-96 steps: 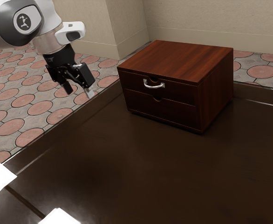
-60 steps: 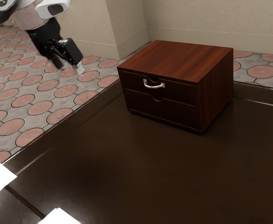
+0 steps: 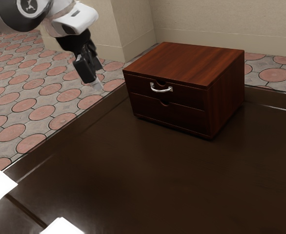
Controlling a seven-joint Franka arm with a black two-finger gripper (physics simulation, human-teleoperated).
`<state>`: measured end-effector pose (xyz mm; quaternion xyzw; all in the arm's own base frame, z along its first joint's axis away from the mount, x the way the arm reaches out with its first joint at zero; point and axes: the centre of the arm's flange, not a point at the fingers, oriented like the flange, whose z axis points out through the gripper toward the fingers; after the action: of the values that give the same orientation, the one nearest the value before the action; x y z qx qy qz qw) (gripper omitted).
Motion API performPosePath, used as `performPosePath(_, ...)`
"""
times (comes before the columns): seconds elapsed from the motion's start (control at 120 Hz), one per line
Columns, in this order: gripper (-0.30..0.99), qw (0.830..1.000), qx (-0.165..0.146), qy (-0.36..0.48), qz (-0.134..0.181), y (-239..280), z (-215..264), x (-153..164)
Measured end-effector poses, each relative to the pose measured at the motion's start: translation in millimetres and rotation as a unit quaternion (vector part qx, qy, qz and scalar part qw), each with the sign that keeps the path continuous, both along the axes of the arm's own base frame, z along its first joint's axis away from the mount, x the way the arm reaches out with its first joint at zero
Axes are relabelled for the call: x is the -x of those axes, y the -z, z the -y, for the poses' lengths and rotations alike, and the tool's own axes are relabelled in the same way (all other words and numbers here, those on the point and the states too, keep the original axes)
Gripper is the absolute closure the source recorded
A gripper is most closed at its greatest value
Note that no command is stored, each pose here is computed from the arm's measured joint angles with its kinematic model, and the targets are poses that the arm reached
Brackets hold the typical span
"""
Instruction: Pull the drawer handle with one arm to open the drawer
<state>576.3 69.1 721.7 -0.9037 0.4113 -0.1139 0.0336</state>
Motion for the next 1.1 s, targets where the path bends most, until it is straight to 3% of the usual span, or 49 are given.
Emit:
performPosePath(0.092, 0.00, 0.999, -0.019, 0.041, 0.008, 31.8, 1.0, -11.0)
performPosePath(0.217, 0.00, 0.994, -0.057, 0.081, 0.044, 47.0, -14.2, -27.8)
performPosePath(0.367, 0.00, 0.985, -0.084, 0.121, 0.088, 37.6, -22.7, -1.0)
performPosePath(0.517, 0.00, 0.976, -0.112, 0.146, 0.118, 28.4, -36.0, 4.2)
performPosePath(0.717, 0.00, 0.967, -0.134, 0.174, 0.125, 37.4, -45.5, -3.0)
performPosePath(0.875, 0.00, 0.964, -0.131, 0.197, 0.120, 68.1, -46.9, -24.9)
performPosePath(1.1, 0.12, 0.949, -0.137, 0.254, 0.128, 120.5, -3.1, -64.6)
